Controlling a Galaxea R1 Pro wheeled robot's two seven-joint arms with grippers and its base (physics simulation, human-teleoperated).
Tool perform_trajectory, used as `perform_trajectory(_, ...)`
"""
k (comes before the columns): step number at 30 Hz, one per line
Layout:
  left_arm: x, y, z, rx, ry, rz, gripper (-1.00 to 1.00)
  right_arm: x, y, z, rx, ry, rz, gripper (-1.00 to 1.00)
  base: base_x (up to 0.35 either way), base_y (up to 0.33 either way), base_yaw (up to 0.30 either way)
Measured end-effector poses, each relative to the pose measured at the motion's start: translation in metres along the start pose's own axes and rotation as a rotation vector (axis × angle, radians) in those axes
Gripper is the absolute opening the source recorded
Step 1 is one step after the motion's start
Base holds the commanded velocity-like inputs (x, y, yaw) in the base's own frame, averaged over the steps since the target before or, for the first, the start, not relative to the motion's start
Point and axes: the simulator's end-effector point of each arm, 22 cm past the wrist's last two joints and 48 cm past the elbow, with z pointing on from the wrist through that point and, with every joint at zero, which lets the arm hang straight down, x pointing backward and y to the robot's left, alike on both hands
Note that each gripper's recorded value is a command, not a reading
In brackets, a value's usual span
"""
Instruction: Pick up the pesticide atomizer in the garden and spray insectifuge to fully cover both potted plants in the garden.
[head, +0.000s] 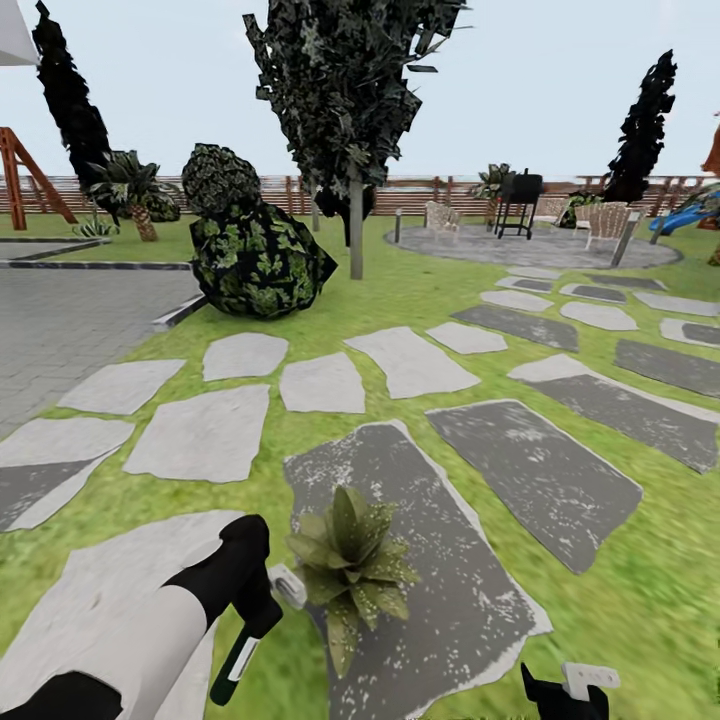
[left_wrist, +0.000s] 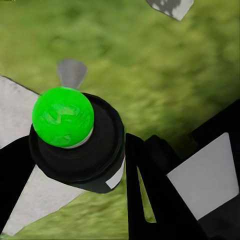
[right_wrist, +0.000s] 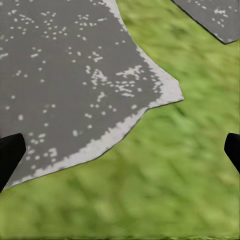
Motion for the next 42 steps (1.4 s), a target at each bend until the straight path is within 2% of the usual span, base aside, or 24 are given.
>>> perform_trajectory(8,-0.001,-0.001,0.000,0.001,-0.001,0.000,-1.00,0.000,0.000,0.000,0.000,0.000,0.000,1.00,0.049,0.235,-0.275)
perform_trajectory(14,-0.005,-0.003,-0.002,0.000,-0.012,0.006,-1.00,0.000,0.000,0.000,0.001,-0.001,0.000,1.00,0.004,0.009,-0.029)
perform_trajectory(21,-0.025,-0.018,-0.011,0.008,-0.039,0.029,-1.00,0.000,0.000,0.000,0.001,0.000,0.000,1.00,0.016,0.000,-0.001)
perform_trajectory(28,-0.014,-0.017,-0.001,0.021,-0.018,0.022,-1.00,0.000,0.000,0.000,0.001,0.000,0.000,1.00,0.151,0.043,-0.003)
perform_trajectory(32,-0.010,-0.016,0.001,0.022,-0.012,0.020,-1.00,0.000,0.000,0.000,0.001,0.000,0.000,1.00,0.006,0.002,-0.206)
perform_trajectory(36,-0.001,-0.004,0.002,0.013,-0.003,0.005,-1.00,0.000,0.000,0.000,0.001,0.000,0.000,1.00,0.000,0.000,-0.051)
perform_trajectory(42,-0.005,-0.012,0.002,0.023,-0.008,0.013,-1.00,0.000,0.000,0.000,0.001,-0.001,0.000,1.00,0.000,0.000,-0.003)
